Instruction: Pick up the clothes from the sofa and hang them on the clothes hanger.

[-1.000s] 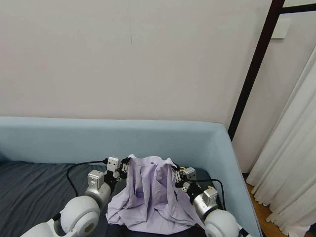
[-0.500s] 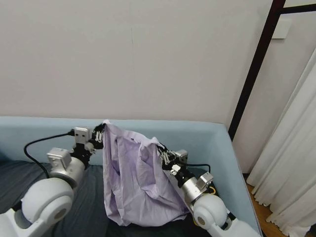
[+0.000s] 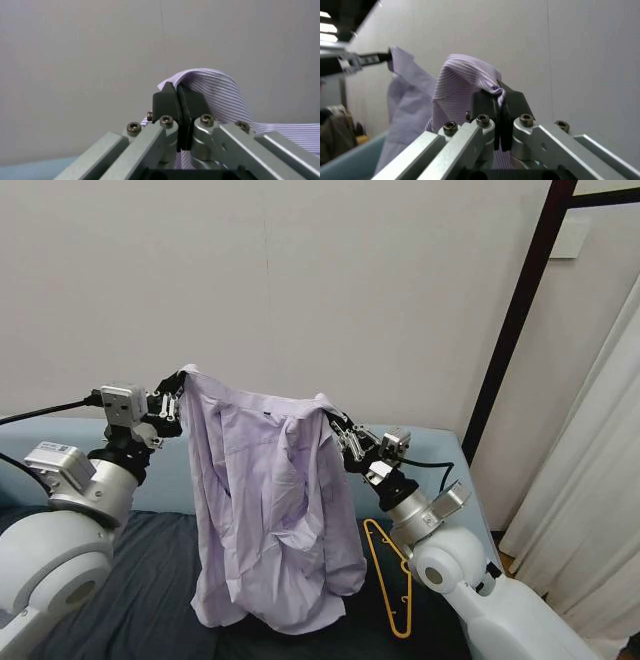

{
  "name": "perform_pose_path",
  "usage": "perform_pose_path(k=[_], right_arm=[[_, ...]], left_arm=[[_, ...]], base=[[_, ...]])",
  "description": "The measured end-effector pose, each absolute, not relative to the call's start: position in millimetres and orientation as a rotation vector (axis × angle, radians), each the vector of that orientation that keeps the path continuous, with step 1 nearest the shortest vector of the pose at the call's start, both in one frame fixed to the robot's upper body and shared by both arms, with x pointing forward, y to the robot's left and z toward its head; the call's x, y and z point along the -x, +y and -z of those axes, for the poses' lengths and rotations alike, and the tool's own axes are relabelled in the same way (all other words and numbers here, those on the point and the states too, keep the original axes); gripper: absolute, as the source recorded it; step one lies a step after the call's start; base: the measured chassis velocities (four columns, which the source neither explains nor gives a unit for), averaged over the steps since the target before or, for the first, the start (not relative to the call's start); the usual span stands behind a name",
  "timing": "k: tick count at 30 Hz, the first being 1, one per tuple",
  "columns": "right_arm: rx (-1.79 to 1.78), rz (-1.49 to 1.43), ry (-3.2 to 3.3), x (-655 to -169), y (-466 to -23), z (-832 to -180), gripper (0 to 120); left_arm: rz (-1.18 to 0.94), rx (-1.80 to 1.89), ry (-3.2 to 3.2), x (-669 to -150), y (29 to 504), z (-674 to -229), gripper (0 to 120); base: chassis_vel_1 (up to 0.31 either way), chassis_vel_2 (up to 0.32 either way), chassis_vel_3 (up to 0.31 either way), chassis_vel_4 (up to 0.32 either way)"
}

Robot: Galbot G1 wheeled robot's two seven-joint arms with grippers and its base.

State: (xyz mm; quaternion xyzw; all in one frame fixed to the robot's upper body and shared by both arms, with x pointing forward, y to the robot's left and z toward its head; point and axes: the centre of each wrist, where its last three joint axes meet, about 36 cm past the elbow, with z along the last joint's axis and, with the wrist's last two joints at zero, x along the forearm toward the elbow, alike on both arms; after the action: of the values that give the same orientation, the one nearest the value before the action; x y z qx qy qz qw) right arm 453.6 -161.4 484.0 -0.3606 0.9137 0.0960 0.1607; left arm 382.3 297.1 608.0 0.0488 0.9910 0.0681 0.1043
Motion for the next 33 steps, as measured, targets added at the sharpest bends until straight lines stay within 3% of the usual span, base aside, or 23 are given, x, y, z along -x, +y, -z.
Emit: perform_pose_path(k=[9, 13, 21, 31, 33], right_arm=[[0.95, -0.032, 2.955, -421.1, -140.9, -377.1, 0], [0.907, -0.001, 3.055, -413.7, -133.2, -366.9, 0], [0.86, -0.294, 3.396, -386.4, -128.9, -392.6, 26], [0.665, -0.288, 3.772, -382.4, -170.3, -414.4, 66], [0.666, -0.271, 3.801, -381.6, -175.4, -414.6, 70]], left_arm=[[-0.208, -0.119, 3.2, -368.7, 295.9, -516.5, 0], [-0.266, -0.101, 3.23, -363.1, 300.6, -505.2, 0], [-0.29, -0.098, 3.224, -365.0, 302.8, -507.0, 0], [-0.322, -0.136, 3.241, -367.1, 303.0, -494.2, 0], [-0.33, -0.132, 3.243, -367.8, 303.4, -491.1, 0]], base=[[0.0, 0.0, 0.0, 0.0], [0.0, 0.0, 0.0, 0.0], [0.0, 0.0, 0.0, 0.0], [0.0, 0.0, 0.0, 0.0], [0.0, 0.0, 0.0, 0.0]])
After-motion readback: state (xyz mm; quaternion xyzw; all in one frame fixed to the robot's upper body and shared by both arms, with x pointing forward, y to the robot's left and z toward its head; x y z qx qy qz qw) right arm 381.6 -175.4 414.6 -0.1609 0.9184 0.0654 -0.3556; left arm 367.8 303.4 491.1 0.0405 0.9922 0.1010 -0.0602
